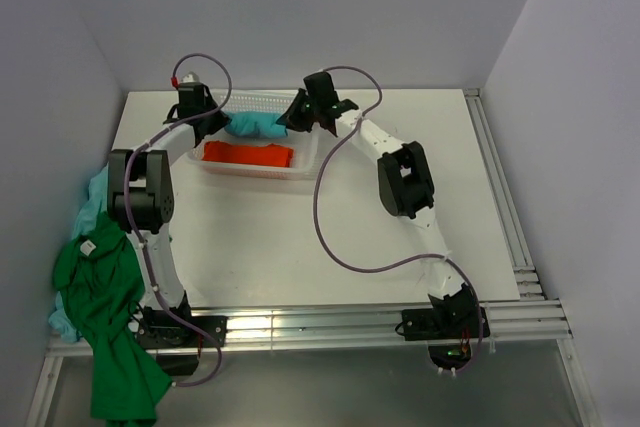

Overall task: Roll the t-shirts
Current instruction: Place the rolled tshirt into the container

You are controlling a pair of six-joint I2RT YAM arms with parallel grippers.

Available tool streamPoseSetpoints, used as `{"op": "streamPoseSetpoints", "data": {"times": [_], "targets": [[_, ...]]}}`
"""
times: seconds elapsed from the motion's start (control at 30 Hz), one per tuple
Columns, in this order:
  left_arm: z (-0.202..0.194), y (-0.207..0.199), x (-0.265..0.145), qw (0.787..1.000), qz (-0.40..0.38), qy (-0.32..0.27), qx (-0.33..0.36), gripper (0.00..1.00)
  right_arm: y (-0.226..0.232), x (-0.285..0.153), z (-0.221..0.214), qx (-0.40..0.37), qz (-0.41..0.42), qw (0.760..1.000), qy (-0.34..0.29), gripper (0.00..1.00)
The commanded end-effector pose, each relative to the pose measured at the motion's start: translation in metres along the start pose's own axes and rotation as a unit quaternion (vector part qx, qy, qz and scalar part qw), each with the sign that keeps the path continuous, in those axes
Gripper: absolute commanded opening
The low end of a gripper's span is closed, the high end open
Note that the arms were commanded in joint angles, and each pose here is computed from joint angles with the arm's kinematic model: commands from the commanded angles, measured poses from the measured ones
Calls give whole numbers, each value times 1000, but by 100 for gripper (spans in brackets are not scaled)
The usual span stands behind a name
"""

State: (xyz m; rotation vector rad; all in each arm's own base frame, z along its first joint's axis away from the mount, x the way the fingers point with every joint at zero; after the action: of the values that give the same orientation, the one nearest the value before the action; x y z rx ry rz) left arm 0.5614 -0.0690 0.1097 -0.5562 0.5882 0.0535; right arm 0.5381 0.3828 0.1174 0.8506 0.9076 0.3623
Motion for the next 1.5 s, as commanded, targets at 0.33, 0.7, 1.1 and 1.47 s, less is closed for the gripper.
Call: {"op": "streamPoseSetpoints", "data": {"times": [0.33, 0.7, 1.1, 1.47], "targets": [[38, -13, -3, 998, -17, -62, 5, 13, 0, -11, 1, 15, -32, 999, -28, 21], [41, -17, -7, 998, -20, -55, 12, 42, 28, -50, 18, -25, -31, 994, -102, 49], [59, -36, -45, 996, -43, -79, 7, 59, 44, -72, 21, -44, -21, 990, -133, 40], [40, -50, -45, 996, -79, -51, -8, 50, 33, -29, -5, -12, -5, 998, -60, 15]]}}
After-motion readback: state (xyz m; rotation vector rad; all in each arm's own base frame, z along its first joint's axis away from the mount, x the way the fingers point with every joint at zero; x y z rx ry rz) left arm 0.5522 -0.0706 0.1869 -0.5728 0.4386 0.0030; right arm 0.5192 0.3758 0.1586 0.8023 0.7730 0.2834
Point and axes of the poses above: each gripper's point midway between its finger pads, its own x axis out along the fingers, its own y axis along the line the jaws close on, z = x × y, the point moved 1 cm from there along -x, back along the fingers, and after that the axes turned 4 degrees about x, right-handed, at the moved point
